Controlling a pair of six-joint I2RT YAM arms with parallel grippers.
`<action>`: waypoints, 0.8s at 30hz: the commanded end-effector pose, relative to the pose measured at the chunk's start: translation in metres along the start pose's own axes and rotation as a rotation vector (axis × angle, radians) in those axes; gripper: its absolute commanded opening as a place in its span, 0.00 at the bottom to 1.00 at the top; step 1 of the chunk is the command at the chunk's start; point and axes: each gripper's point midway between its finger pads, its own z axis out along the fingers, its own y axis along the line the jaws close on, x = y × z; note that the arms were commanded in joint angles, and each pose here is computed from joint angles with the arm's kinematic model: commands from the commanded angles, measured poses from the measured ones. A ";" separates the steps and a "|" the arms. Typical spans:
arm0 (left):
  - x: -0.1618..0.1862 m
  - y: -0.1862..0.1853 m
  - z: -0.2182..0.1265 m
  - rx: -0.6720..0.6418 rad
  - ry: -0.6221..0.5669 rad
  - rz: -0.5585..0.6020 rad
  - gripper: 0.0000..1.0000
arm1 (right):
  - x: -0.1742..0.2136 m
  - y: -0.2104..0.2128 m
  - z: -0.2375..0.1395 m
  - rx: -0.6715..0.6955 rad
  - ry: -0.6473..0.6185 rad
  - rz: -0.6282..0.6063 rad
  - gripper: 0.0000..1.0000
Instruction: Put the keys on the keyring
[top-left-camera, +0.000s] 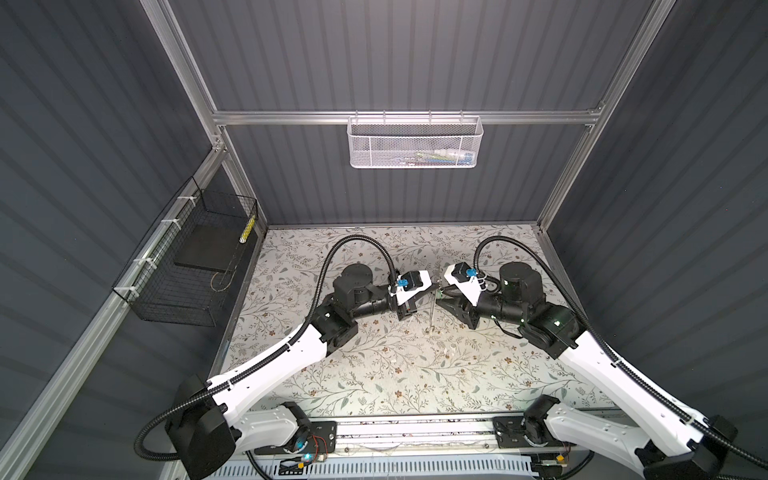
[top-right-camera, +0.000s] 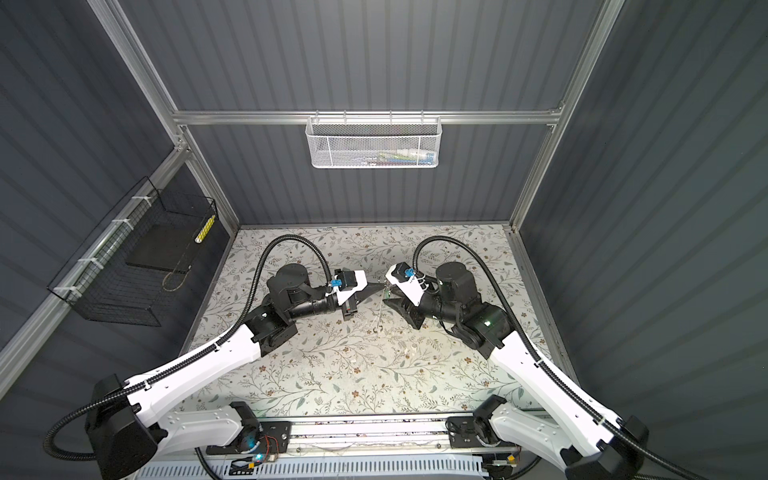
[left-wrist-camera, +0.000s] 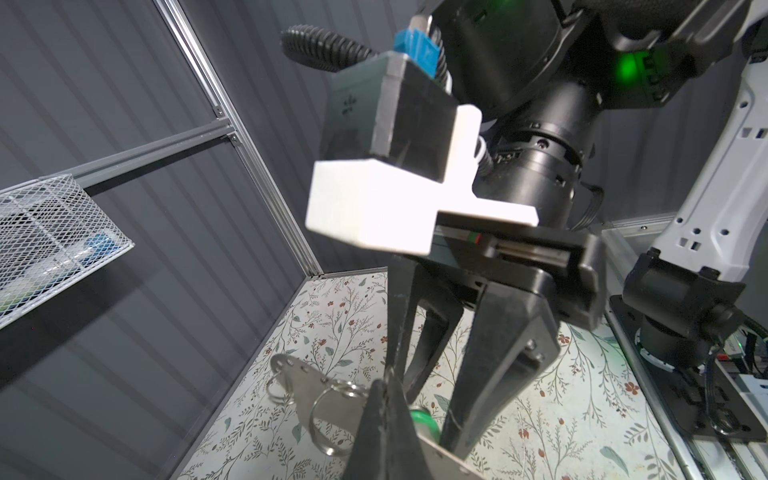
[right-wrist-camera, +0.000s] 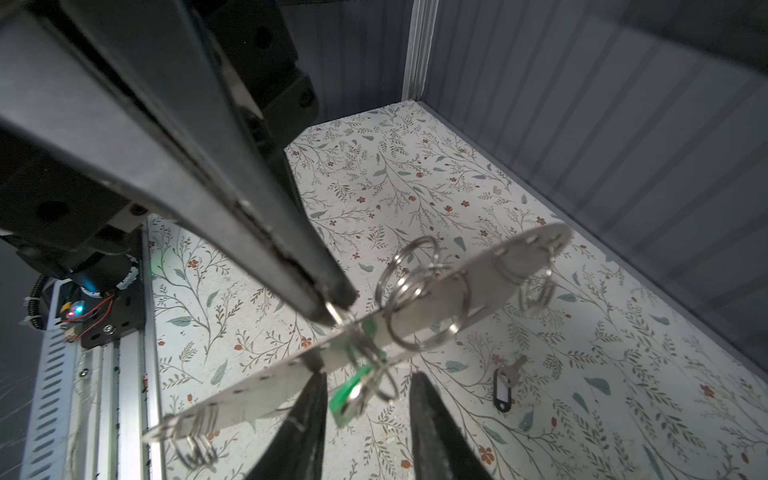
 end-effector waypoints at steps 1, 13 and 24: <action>-0.007 0.005 0.001 -0.029 -0.041 -0.022 0.00 | -0.011 -0.004 0.001 0.024 -0.040 -0.003 0.32; -0.015 0.015 0.000 -0.084 -0.090 -0.083 0.00 | -0.010 -0.008 0.003 0.061 -0.014 -0.072 0.09; -0.019 0.028 -0.002 -0.178 -0.216 -0.140 0.00 | -0.031 -0.002 0.006 -0.005 -0.014 -0.161 0.00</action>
